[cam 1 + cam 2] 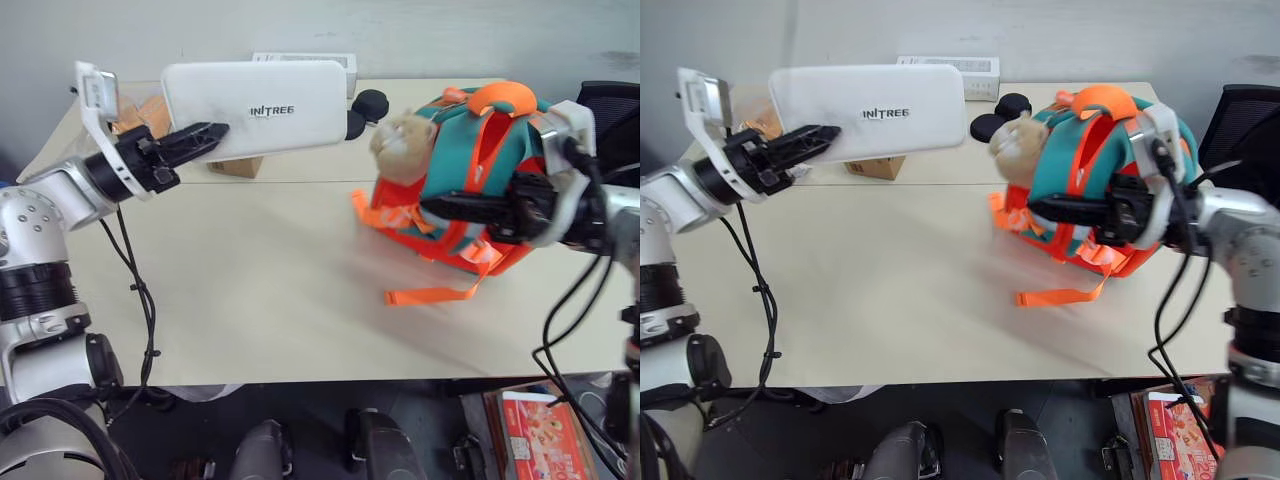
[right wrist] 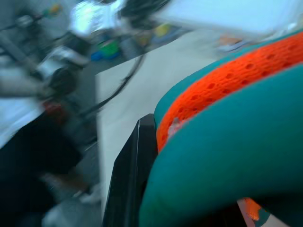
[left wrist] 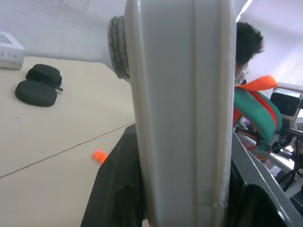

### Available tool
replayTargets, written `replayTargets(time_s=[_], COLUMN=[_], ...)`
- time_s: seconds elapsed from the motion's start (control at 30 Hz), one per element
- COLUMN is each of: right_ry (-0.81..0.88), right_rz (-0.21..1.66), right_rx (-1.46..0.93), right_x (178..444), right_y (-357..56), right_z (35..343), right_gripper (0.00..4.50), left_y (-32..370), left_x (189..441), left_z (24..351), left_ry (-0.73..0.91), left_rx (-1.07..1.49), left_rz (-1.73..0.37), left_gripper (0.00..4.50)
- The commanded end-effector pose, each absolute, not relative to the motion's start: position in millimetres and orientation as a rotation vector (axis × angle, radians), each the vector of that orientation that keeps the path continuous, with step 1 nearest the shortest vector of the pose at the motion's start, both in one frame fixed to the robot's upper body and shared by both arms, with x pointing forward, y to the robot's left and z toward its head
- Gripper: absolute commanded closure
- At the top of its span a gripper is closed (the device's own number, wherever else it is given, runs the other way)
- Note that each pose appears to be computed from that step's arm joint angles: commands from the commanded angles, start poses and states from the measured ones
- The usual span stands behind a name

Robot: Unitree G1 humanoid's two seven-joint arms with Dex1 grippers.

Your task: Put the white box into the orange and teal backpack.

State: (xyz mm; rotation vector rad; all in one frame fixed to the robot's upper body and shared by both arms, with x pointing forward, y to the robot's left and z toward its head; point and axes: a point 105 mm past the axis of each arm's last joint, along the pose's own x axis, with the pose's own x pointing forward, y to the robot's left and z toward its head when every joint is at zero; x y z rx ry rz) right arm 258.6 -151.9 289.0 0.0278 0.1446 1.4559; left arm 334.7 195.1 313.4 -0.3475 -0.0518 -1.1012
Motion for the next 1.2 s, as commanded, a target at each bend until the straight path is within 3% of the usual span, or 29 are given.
replayTargets(time_s=[0.03,0.4,0.57,0.87,1.2], right_ry=[0.190,0.229,0.269,0.263,0.208], right_rz=[1.609,1.546,1.530,1.552,1.530], right_rx=[-0.005,0.042,0.067,0.048,0.028], right_x=[229,241,239,229,236], right_y=[-153,-166,-173,-171,-152], right_z=[296,288,277,273,262], right_gripper=[4.47,4.47,4.47,4.47,4.47], left_y=[188,161,149,116,15], left_x=[315,303,323,329,356], left_z=[338,320,306,289,257], left_ry=[-0.145,-0.095,-0.083,-0.062,-0.121], left_rx=[-0.254,-0.046,0.102,0.260,0.369], left_rz=[-1.222,-1.347,-1.303,-1.425,-1.467], left_gripper=[3.08,3.08,3.08,3.08,3.08])
